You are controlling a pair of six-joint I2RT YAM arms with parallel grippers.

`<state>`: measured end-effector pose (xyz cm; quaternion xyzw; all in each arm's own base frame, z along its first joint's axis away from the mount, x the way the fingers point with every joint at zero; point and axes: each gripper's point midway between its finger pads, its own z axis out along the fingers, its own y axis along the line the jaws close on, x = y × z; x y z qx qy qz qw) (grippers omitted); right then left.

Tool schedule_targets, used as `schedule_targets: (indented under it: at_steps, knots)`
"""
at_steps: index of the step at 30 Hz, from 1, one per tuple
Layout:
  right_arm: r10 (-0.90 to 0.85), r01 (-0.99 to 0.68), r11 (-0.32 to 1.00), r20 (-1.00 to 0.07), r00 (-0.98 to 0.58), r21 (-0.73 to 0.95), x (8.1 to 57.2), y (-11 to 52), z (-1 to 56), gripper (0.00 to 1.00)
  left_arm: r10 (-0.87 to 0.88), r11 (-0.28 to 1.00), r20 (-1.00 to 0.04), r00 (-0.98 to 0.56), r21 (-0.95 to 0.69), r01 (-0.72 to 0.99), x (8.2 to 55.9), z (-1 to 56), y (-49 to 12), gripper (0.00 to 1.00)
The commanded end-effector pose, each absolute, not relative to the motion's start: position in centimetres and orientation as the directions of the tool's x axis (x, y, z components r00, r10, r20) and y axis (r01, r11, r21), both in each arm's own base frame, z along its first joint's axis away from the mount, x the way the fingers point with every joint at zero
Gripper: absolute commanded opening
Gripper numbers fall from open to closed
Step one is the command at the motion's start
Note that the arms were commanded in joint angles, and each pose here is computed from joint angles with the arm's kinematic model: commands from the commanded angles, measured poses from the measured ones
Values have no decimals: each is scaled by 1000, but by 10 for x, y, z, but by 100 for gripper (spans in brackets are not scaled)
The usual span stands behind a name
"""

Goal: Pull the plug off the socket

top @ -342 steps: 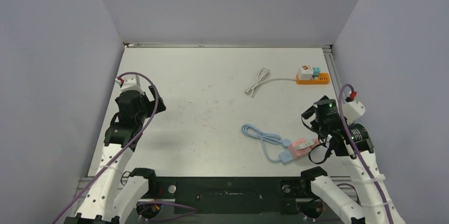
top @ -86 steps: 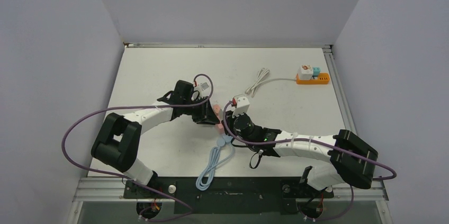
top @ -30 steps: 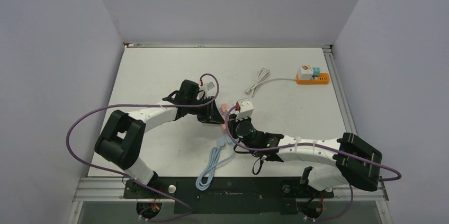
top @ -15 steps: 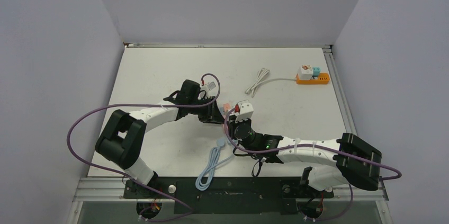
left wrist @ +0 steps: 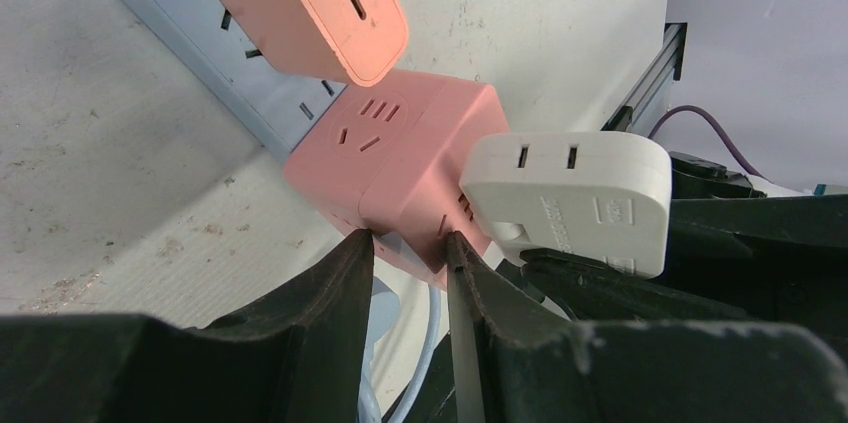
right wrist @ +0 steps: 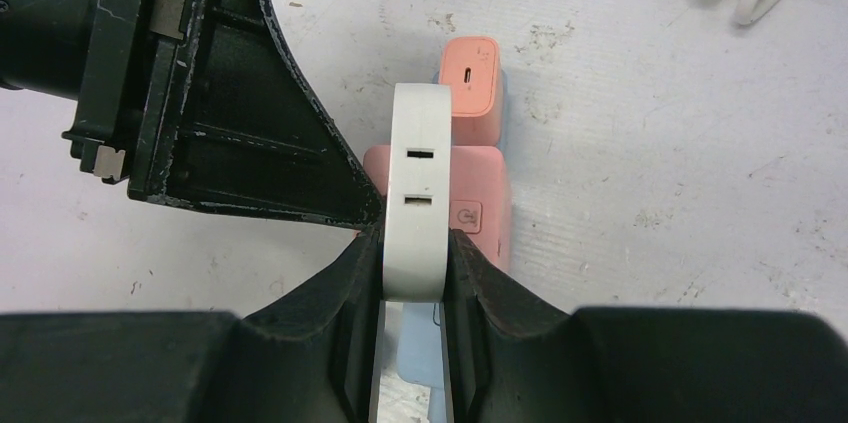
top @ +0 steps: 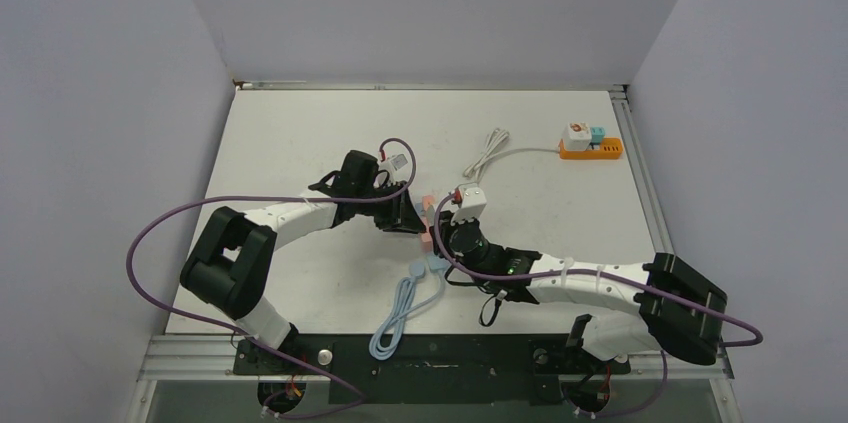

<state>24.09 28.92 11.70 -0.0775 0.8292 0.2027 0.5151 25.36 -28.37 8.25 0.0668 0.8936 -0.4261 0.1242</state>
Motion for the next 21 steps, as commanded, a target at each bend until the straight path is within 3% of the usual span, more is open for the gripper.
schedule_targets:
  at_steps: [1,19,20,21]
  knots:
    - [174,-288,910,-904,-390,299,255,279,144,5,40,804,-190,-981,-577,145,236,21,-245,28]
    - [128,-365,895,-931,-341,257,245,291,152,5,43,800,-183,-982,-583,143,235,21,-247,28]
    - [127,-369,894,-933,-337,256,244,292,153,5,23,754,-319,-948,-617,226,245,70,-252,28]
    - [125,-375,892,-934,-335,254,243,293,153,5,40,795,-200,-979,-587,153,237,27,-247,28]
